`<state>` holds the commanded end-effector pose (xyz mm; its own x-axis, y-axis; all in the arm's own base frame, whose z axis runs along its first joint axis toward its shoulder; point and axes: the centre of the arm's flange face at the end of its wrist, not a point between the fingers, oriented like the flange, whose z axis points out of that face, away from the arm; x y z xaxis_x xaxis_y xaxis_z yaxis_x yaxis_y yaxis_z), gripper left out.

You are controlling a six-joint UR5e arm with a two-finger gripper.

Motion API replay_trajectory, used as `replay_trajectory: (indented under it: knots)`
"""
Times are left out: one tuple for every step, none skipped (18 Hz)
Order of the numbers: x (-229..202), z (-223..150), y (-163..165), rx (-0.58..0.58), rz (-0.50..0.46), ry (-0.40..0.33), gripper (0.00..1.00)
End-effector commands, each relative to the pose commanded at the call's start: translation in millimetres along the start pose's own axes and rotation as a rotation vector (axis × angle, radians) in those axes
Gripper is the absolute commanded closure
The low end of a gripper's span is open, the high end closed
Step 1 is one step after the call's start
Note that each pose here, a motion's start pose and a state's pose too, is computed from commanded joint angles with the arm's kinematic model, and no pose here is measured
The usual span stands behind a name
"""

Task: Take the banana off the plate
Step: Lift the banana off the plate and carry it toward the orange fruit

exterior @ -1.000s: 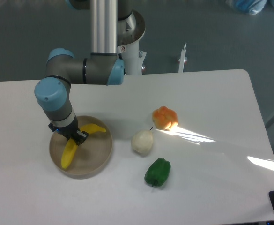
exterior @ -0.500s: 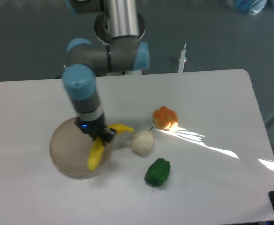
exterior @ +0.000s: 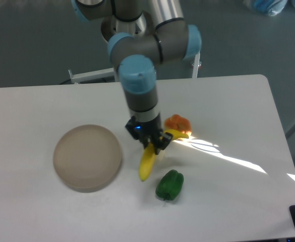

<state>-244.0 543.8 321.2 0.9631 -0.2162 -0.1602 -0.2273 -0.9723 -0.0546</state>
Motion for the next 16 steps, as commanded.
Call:
replay_trajectory:
  knots:
    - [-6,-1,2,0.002,-0.011,0.005,0.7]
    - [-12,-2,6,0.001,-0.018,0.001,0.7]
    - [-20,-4,11,-0.002,-0.029,0.001,0.7]
    - [-28,-5,16,-0.012,-0.022,0.008,0.7]
    - [-37,-8,20,-0.015,-0.005,0.013,0.7]
    - [-46,-12,25,-0.018,0.017,0.014,0.7]
    - [-53,-17,26,-0.017,0.042,0.013,0.7]
    - [-61,-19,29,-0.019,0.051,0.013,0.7]
    - [-67,-21,31,-0.018,0.051,0.01,0.7]
    - [-71,-24,30,-0.012,0.052,0.003,0.7]
    - [-73,-25,29,-0.014,0.054,0.0,0.7]
    - [-74,-24,30,-0.016,0.066,-0.001,0.7]
    - [-75,-25,30,-0.011,0.084,-0.003,0.7]
    - [-78,-25,32,-0.009,0.087,-0.002,0.7]
    - [-79,-25,31,-0.006,0.087,-0.001,0.7]
    - [-79,-24,32,-0.007,0.086,0.0,0.7]
